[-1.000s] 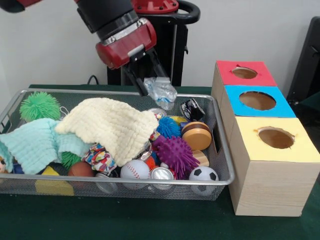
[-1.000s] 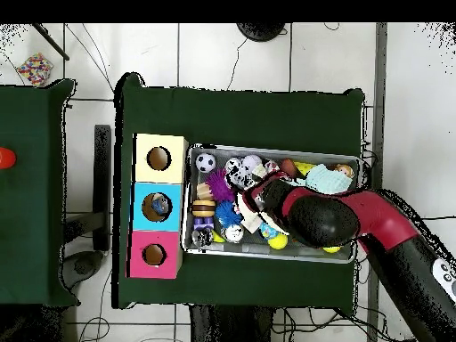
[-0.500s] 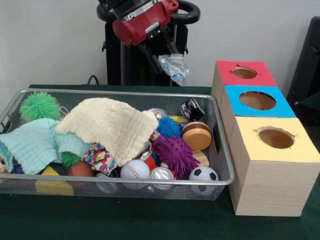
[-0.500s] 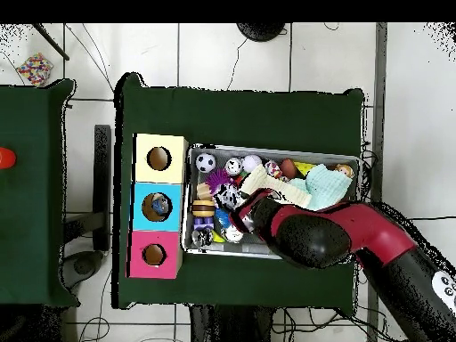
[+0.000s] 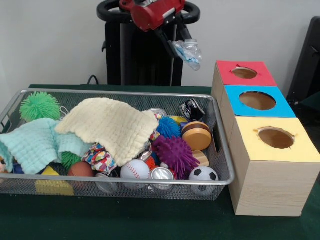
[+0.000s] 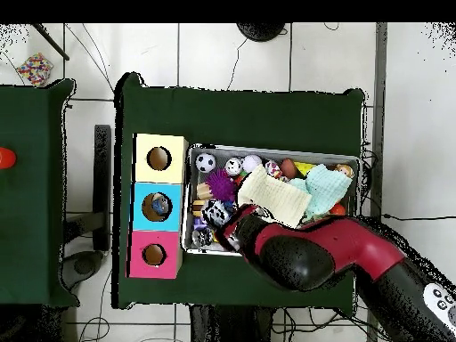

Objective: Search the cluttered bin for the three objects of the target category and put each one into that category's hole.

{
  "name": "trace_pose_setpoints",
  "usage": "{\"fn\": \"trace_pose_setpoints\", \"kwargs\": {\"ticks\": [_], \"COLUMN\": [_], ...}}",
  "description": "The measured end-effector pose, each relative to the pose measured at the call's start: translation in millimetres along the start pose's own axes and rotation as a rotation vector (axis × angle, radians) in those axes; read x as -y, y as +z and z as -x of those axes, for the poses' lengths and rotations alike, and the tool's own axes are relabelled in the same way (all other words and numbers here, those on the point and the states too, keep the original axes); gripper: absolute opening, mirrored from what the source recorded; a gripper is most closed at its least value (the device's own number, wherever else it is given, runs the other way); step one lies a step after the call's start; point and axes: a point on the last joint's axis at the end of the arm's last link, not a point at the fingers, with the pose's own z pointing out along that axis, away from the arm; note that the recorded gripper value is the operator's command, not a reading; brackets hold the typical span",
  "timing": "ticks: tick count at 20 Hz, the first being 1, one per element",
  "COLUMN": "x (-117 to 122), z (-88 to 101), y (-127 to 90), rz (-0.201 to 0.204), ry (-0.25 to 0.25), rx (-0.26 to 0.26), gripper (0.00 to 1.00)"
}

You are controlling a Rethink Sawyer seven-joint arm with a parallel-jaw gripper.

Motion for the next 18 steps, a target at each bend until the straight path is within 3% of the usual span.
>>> {"fn": "trace_pose_setpoints", "kwargs": {"ticks": [5,13,18], "x": [-27,-53,-66], "z": [12.5,26.9,32.7], "y": [5,13,21], "rz": [-0.008,-0.017,-0.007], "ry": [-0.032,-0.04,-0.052], "rx": [0.068,0.178,0.186], "gripper": [0.0,0.0,0.0]}}
